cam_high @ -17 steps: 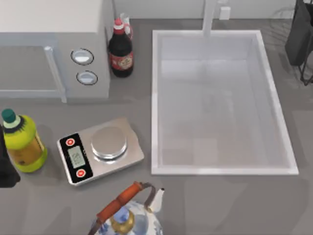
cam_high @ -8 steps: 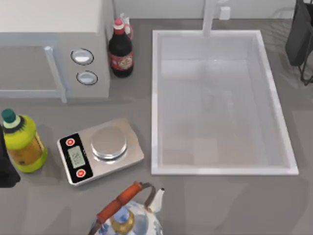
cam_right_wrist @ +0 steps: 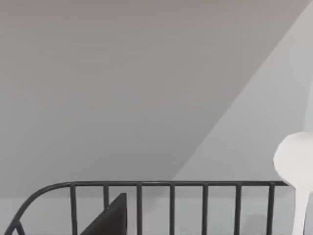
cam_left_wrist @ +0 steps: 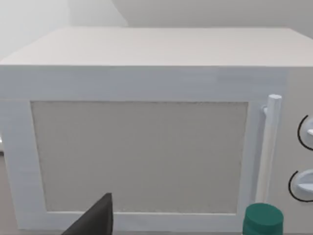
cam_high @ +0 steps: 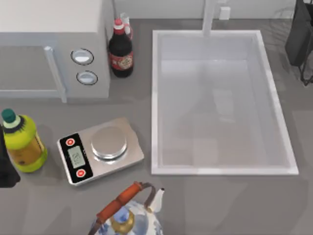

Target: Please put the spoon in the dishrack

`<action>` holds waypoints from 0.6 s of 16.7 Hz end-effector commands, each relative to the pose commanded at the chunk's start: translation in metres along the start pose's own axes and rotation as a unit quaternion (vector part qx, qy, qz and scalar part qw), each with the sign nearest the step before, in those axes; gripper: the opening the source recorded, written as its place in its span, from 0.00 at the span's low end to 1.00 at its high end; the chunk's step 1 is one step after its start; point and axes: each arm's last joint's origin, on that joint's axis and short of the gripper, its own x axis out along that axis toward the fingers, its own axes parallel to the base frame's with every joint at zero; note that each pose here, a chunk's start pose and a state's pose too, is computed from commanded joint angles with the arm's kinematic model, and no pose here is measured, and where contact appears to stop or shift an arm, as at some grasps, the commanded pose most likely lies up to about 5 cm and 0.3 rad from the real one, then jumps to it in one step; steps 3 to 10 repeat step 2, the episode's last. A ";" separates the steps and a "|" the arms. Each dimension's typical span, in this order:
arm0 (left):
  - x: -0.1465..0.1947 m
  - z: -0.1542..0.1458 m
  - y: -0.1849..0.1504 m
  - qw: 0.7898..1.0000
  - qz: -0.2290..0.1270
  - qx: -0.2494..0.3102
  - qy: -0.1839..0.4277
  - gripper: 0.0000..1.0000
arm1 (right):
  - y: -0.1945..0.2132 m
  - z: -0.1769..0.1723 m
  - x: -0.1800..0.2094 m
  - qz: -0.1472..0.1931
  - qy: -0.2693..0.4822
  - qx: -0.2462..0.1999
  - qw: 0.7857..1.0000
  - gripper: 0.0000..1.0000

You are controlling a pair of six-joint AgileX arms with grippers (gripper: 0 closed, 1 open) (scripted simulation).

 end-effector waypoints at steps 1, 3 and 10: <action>0.000 0.000 0.000 1.000 0.000 0.000 0.000 1.00 | 0.000 0.000 0.000 0.000 0.000 0.000 1.000 1.00; 0.000 0.000 0.000 1.000 0.000 0.000 0.000 1.00 | 0.000 0.000 0.000 0.000 0.000 0.000 1.000 1.00; 0.000 0.000 0.000 1.000 0.000 0.000 0.000 1.00 | 0.000 0.000 0.000 0.000 0.000 0.000 1.000 1.00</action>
